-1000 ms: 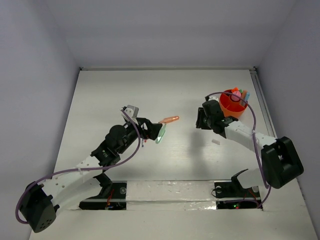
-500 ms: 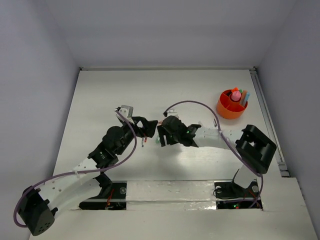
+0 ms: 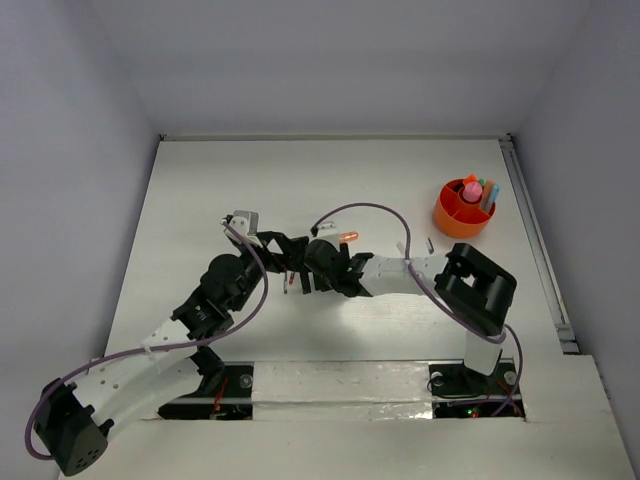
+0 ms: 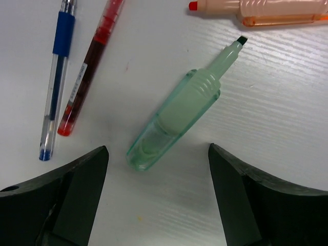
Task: Sort the stationery into containers
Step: Pick up the pen from the center of the board.
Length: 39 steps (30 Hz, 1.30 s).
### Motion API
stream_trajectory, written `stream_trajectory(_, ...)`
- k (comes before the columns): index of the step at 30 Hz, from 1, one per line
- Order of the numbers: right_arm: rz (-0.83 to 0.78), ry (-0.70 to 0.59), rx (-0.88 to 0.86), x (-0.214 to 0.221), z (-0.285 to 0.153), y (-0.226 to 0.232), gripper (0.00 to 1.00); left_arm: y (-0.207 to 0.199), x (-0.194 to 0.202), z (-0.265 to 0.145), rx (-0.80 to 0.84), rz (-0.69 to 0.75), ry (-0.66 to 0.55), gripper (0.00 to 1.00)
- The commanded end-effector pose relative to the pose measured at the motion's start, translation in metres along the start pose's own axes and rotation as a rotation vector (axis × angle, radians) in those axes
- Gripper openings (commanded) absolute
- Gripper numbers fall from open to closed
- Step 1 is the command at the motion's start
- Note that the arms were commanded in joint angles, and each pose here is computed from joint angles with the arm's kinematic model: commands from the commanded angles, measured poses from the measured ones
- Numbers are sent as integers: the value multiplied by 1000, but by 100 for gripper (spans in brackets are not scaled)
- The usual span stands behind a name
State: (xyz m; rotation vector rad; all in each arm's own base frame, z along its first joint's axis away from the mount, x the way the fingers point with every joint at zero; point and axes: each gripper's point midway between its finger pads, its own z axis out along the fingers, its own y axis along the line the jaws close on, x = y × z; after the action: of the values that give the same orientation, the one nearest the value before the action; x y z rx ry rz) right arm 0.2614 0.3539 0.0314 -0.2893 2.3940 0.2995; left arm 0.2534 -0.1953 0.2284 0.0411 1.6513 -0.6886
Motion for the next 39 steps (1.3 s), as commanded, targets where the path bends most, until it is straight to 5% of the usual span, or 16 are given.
stream_trajectory(1,18,-56,55,-10,10,6,83,-2,-6,-2,9,-13,-29,99)
stream_trajectory(10,16,-31,178,13,9,-29,55,-3,-2,0,15,-11,-17,99)
stream_trajectory(21,41,-6,183,31,-6,-47,45,-5,10,7,22,-15,21,99)
stream_trajectory(25,43,-13,190,32,-11,-52,23,-10,14,10,44,-36,36,99)
stream_trajectory(32,13,-103,121,9,-44,-49,6,-22,26,18,77,-83,110,99)
stream_trajectory(35,6,-165,55,-7,-70,-50,2,-30,31,20,100,-111,146,95)
stream_trajectory(39,3,-218,-84,-19,-99,-41,2,-46,44,25,170,-166,199,75)
